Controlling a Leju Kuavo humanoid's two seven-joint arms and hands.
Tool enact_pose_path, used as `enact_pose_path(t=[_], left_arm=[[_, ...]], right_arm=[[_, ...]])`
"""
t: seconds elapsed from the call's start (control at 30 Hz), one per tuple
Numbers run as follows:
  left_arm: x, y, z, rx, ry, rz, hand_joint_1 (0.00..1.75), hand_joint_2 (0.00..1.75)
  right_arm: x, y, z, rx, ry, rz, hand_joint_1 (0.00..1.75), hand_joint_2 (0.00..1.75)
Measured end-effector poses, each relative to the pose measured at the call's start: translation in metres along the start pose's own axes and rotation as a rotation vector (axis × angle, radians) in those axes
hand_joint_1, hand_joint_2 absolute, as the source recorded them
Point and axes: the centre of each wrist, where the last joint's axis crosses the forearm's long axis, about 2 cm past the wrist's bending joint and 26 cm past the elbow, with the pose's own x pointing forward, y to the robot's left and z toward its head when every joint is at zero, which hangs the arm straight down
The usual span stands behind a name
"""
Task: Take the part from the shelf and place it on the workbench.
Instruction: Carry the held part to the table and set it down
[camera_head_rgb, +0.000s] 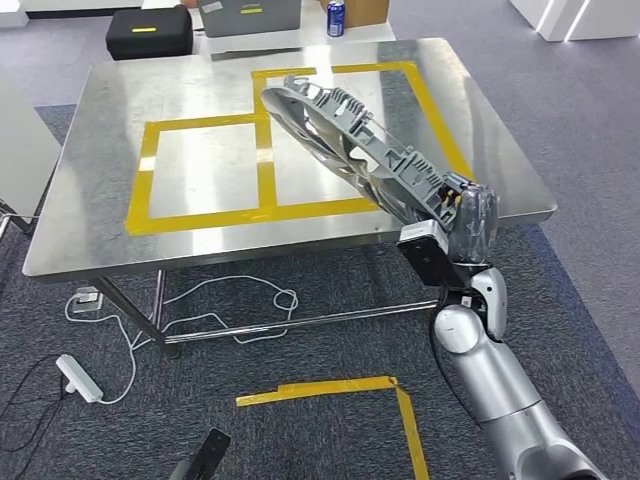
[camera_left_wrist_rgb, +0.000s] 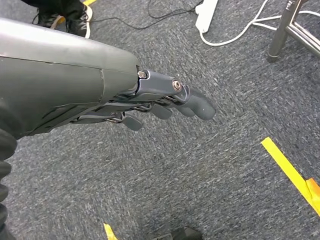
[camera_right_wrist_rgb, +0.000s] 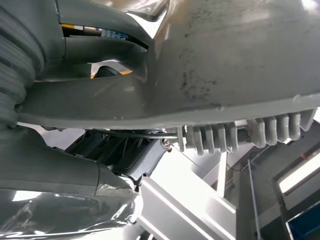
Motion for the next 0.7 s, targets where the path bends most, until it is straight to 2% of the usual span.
enact_pose_path(t=[0.7], left_arm=[[-0.0025, 0.0015, 0.0003, -0.027, -0.019, 0.006, 0.00, 1.75]], right_arm=[[0.0006, 0.0002, 0.0024, 0.020, 0.002, -0.021, 1.75, 1.75]])
